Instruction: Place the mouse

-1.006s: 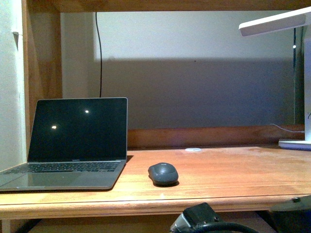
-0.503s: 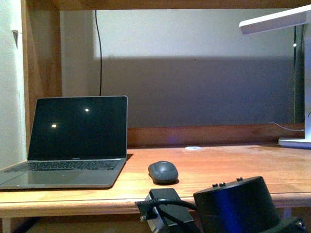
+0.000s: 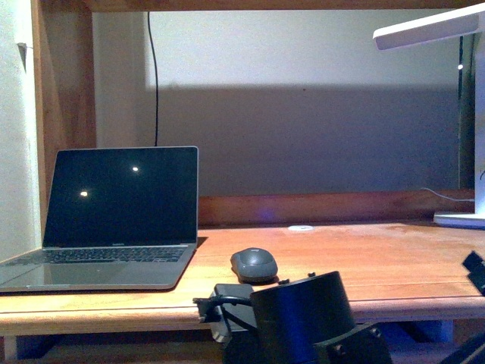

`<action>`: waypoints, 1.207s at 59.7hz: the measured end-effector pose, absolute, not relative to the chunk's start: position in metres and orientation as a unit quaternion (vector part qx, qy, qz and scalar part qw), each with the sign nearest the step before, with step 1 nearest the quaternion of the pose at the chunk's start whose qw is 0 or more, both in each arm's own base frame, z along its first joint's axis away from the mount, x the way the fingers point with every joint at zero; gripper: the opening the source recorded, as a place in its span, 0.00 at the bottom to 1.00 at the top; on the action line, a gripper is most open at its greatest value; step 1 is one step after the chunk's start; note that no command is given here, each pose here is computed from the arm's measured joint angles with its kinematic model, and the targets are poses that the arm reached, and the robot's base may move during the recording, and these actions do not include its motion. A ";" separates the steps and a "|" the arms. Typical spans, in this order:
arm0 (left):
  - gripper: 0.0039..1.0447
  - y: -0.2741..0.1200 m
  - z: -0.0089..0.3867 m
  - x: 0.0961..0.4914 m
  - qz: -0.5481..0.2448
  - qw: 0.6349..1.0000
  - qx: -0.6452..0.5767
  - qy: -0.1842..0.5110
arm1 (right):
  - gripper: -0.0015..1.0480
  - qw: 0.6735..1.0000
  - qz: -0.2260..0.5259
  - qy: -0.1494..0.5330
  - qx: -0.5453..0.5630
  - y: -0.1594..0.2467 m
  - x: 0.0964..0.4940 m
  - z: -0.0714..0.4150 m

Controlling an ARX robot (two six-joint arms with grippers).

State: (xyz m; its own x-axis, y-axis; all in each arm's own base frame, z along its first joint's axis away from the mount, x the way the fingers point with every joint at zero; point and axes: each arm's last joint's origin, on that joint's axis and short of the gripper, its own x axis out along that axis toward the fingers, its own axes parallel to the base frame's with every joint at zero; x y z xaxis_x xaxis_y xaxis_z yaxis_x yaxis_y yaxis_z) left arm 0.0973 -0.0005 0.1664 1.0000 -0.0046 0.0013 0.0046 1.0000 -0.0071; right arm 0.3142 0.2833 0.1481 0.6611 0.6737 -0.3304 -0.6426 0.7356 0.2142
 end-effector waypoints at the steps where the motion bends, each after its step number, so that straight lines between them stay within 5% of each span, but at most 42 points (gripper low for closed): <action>1: 0.93 0.000 0.166 0.097 -0.002 1.000 -0.004 -0.001 | 0.93 0.911 0.359 0.197 0.041 0.285 0.315 0.148; 20: 0.93 0.000 0.166 0.097 -0.002 1.000 -0.004 -0.001 | 0.93 0.912 0.354 0.202 0.052 0.282 0.311 0.153; 42: 0.93 0.000 0.166 0.097 -0.002 1.000 -0.004 -0.001 | 0.93 0.898 0.403 0.165 0.059 0.175 0.266 0.219; 72: 0.93 0.000 0.166 0.097 -0.002 1.000 -0.004 -0.001 | 0.93 0.960 0.222 0.051 0.160 0.031 0.178 0.253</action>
